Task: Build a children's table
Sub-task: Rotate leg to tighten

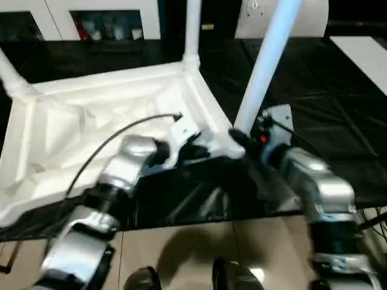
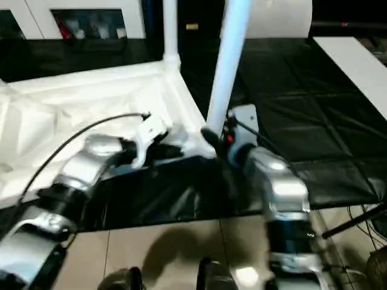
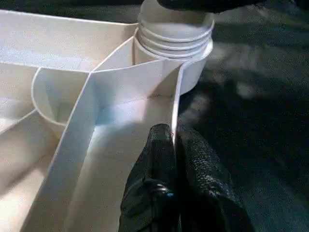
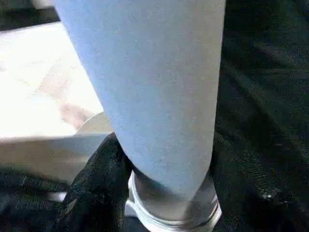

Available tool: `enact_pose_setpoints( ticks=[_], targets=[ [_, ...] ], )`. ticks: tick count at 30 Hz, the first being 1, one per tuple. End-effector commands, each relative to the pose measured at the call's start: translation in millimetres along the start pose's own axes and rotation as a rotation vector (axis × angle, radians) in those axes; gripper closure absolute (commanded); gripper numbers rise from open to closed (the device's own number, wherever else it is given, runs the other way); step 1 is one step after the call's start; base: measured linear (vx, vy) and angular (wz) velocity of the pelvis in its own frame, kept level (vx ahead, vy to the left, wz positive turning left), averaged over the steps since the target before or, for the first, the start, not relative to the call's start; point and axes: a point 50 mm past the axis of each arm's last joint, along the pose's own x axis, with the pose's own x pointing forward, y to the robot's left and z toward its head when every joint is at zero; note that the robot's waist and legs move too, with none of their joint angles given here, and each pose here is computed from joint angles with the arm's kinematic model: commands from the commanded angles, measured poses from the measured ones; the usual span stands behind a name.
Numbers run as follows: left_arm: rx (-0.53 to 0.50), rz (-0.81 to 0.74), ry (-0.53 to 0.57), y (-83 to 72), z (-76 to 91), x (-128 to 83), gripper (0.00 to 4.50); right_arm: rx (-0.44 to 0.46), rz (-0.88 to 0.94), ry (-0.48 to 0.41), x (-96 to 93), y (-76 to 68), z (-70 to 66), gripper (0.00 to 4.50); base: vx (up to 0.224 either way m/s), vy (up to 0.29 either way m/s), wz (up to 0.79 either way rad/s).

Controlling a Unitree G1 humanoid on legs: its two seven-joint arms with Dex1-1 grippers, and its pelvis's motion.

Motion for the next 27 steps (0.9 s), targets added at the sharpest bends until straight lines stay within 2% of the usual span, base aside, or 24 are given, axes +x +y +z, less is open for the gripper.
enact_pose_setpoints(
  ticks=[1,2,3,6,9,10,12,13,14,16,17,19,21,22,25,27],
  targets=[
    [-0.016,0.072,-0.059,-8.5,17.6,17.0,4.5,0.082,0.321,0.026,12.4,68.7,-10.6,2.44,0.0,0.0,0.0],
    [-0.001,0.071,-0.051,-8.8,15.8,16.3,4.5,0.082,0.31,0.024,11.5,67.7,-11.2,1.89,0.0,0.0,0.0],
    [-0.001,0.071,-0.051,-8.8,15.8,16.3,4.5,0.082,0.31,0.024,11.5,67.7,-11.2,1.76,0.0,0.0,0.0],
    [0.006,0.058,-0.04,-9.7,11.5,14.0,4.5,0.086,0.276,0.027,9.1,62.4,-13.6,1.66,0.0,0.0,0.0],
    [0.009,0.052,-0.029,-10.8,9.2,12.1,4.5,0.081,0.249,0.025,6.2,58.1,-15.1,1.29,0.0,0.0,0.0],
    [0.009,0.053,-0.027,-10.9,8.9,11.8,4.5,0.078,0.245,0.024,5.8,57.6,-15.3,1.29,0.0,0.0,0.0],
    [0.022,0.043,-0.009,-10.6,4.0,8.3,4.5,0.031,0.237,0.006,-0.5,48.8,-15.7,1.17,0.0,0.0,0.0],
    [0.025,0.034,-0.005,-10.7,2.4,6.9,4.5,0.006,0.238,-0.001,-3.9,43.6,-15.8,0.92,0.0,0.0,0.0],
    [0.025,0.034,-0.005,-10.7,2.4,6.9,4.5,0.006,0.238,-0.001,-3.9,43.6,-15.8,0.84,0.0,0.0,0.0],
    [0.032,0.018,-0.004,-10.9,0.7,4.6,4.5,-0.014,0.236,-0.005,-10.2,33.1,-15.9,0.76,0.0,0.0,0.0],
    [0.056,-0.008,0.003,-10.8,-2.2,1.1,4.5,-0.04,0.238,-0.019,-19.2,18.5,-13.2,0.48,0.0,0.0,0.0],
    [0.071,-0.024,0.012,-10.5,-4.7,-1.4,4.5,-0.059,0.238,-0.023,-24.6,9.5,-11.0,0.38,0.0,0.0,0.0],
    [0.089,-0.044,0.023,-9.7,-8.0,-4.7,4.5,-0.115,0.27,-0.039,-31.6,1.0,-6.9,0.34,0.0,0.0,0.0],
    [0.107,-0.079,0.033,-9.4,-11.5,-9.1,4.5,-0.2,0.304,-0.034,-39.0,-8.9,-4.4,0.07,0.0,0.0,0.0],
    [0.149,-0.156,0.035,-10.4,-14.9,-16.6,4.5,-0.288,0.39,-0.011,-49.2,-19.0,-2.1,0.07,0.0,0.0,0.0],
    [0.178,-0.202,0.042,-10.4,-17.7,-21.7,4.5,-0.307,0.425,-0.01,-53.7,-25.3,1.3,0.07,0.0,0.0,0.0]
  ],
)
